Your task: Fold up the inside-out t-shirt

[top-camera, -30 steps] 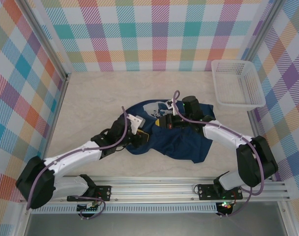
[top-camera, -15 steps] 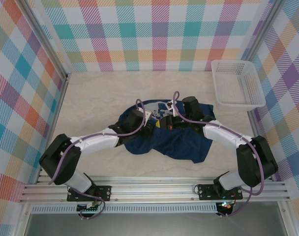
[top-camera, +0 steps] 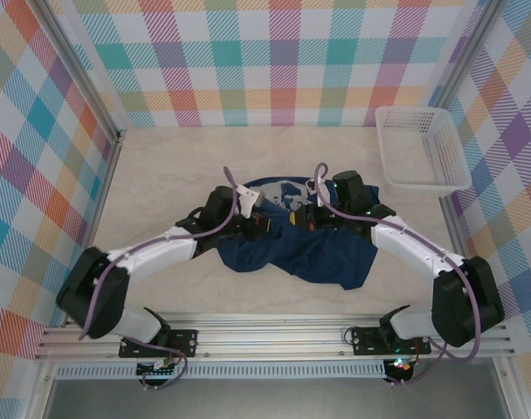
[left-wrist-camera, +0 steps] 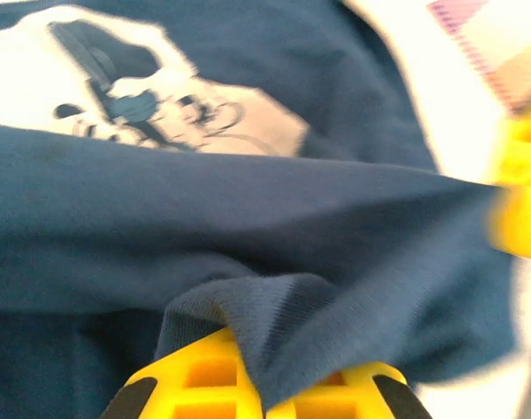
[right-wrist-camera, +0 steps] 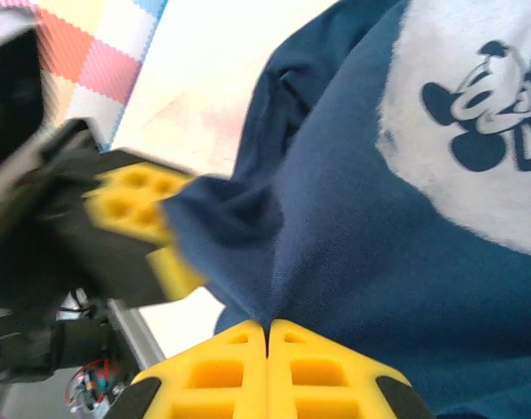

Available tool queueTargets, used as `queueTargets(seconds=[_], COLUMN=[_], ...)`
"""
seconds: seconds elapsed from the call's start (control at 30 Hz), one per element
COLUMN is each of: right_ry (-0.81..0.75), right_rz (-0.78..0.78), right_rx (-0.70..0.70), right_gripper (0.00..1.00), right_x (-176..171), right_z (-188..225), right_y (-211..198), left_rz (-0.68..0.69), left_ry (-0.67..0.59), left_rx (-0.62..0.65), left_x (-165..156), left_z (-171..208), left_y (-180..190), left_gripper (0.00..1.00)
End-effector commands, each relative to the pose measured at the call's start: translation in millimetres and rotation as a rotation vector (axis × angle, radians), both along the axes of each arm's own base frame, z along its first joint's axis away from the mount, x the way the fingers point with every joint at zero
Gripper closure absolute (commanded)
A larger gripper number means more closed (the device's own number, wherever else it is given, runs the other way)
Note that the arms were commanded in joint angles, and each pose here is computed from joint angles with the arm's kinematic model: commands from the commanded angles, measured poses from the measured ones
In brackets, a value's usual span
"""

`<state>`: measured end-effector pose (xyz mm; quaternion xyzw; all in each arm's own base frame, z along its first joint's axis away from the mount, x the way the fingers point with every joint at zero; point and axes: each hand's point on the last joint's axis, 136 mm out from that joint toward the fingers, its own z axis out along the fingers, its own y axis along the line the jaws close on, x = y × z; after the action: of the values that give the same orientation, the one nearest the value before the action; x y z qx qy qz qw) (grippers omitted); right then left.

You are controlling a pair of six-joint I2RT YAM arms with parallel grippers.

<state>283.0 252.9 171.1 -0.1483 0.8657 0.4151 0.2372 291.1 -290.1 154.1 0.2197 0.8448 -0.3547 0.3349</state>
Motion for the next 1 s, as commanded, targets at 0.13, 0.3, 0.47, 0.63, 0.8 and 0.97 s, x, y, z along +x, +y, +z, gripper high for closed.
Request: queueTargets(seconds=[0.13,0.3,0.47,0.63,0.8,0.97], right_ry=[-0.107,-0.268,-0.487,-0.565,-0.586,-0.596], right_rz=[-0.097,-0.058,0.164,0.248,0.195,0.186], right_rx=[-0.161,-0.277,-0.22,-0.296,-0.348,-0.332], right_gripper=[0.82,0.61,0.49,0.4,0.41,0.72], right_x=[14,-1,-42,-53,-30,-20], right_z=[5,10,17,-10,-23,-17], right_y=[-18,-19,17,31,38,49], left_rz=[-0.116,-0.052,-0.037,-0.024,-0.025,-0.005], left_ry=[0.069,0.097,0.095,0.09,0.084,0.078], left_rx=[-0.221,-0.223,-0.224,-0.224,-0.219,-0.203], left_x=[-48,-41,-37,-35,-36,-36], left_z=[53,62,67,70,70,65], left_y=[-1,7,9,13,15,20], left_gripper=[1.0,1.0,1.0,1.0,1.0,1.0])
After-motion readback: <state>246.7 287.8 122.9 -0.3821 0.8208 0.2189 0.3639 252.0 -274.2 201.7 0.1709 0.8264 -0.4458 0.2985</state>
